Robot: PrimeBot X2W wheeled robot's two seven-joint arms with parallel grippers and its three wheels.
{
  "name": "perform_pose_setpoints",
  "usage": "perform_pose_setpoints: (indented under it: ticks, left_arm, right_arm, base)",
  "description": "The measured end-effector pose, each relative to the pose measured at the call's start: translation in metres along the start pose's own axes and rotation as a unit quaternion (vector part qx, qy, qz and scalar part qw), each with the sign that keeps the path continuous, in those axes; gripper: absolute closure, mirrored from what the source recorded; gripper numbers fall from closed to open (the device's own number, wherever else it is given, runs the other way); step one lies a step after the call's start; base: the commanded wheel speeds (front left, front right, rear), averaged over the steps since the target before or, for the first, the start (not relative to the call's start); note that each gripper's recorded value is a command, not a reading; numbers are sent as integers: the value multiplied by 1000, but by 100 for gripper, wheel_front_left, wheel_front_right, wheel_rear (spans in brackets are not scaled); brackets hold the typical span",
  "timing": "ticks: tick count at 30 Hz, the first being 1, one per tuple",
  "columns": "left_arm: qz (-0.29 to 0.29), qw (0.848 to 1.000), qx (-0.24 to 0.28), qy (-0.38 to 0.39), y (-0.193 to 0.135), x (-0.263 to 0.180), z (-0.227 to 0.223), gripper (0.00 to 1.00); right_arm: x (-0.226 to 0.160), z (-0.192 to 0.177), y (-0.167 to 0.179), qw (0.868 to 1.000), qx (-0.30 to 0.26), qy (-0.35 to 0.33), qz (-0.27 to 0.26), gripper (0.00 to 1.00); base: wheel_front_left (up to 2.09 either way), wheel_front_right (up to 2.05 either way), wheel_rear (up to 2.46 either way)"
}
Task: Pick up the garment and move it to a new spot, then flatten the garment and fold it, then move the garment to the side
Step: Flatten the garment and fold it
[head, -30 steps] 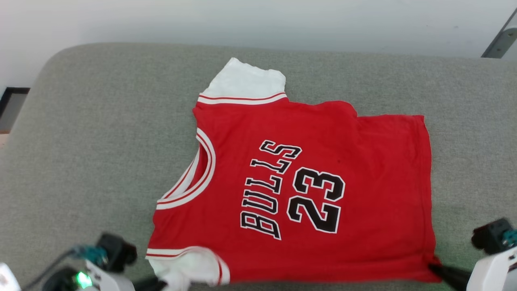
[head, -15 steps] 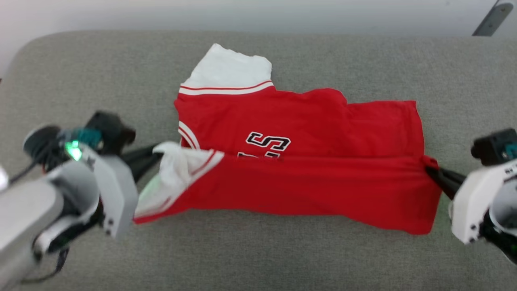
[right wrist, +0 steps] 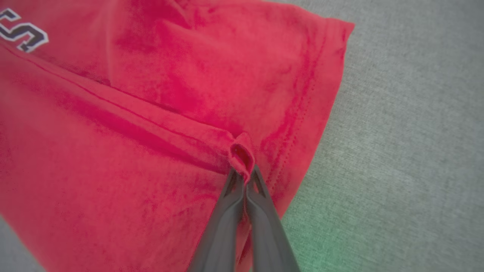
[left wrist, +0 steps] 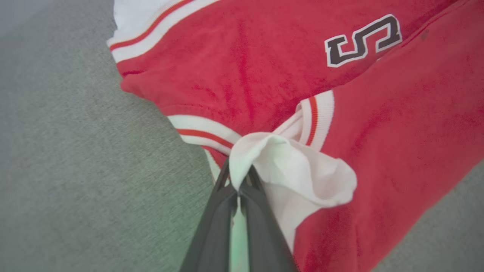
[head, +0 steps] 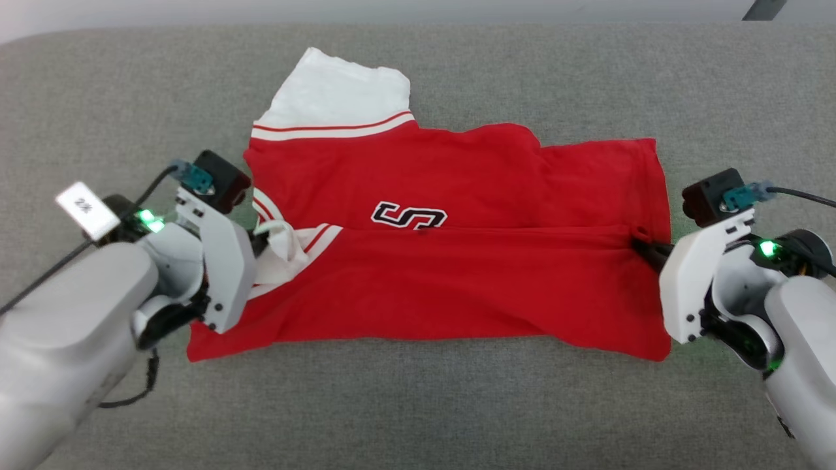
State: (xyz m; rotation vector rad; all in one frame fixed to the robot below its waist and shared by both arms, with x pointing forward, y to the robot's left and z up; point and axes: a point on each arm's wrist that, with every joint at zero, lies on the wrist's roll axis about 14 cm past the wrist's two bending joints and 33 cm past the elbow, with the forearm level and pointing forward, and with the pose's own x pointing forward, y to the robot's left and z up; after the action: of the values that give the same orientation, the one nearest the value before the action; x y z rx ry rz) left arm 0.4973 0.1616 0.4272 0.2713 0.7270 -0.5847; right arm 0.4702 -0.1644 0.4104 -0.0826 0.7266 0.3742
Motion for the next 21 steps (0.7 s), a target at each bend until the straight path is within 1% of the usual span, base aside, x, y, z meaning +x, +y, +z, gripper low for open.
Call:
perform_pose_setpoints:
  ticks: [4,5,6,7,8,9,10,14,18,21]
  left_arm:
    - [-6,999,-36,30,-4,7,-12,100]
    - [-5,998,-43,35,-4,8,-14,100]
    - [-1,998,-52,44,-1,7,-17,83]
    - [3,997,-60,54,2,6,-20,69]
    - [7,996,-67,61,4,5,-21,52]
    - [12,995,-74,67,7,3,-22,17]
    - [15,995,-78,66,9,1,-20,0]
    - [28,995,-83,52,17,-9,-5,0]
    - [42,995,-82,30,25,-24,8,0]
    - [55,994,-95,25,31,-37,11,0]
  right_arm:
    - [8,2,2,1000,-2,3,2,100]
    - [9,2,3,1000,-3,5,4,95]
    - [9,3,4,1000,-4,6,5,83]
    - [10,5,4,1000,-5,5,5,67]
    - [10,7,4,1000,-7,4,6,51]
    - [9,8,4,1000,-8,4,6,8]
    - [9,9,5,1000,-9,5,7,0]
    - [4,19,5,1000,-10,-7,10,0]
    - [-3,38,4,999,-11,-44,9,0]
    - [-12,57,2,996,-11,-87,6,0]
  base:
    - [0,0,0]
    - [0,0,0]
    - [0,0,0]
    - [0,0,0]
    - [0,0,0]
    - [0,0,0]
    - [0,0,0]
    - [0,0,0]
    - [0,0,0]
    - [0,0,0]
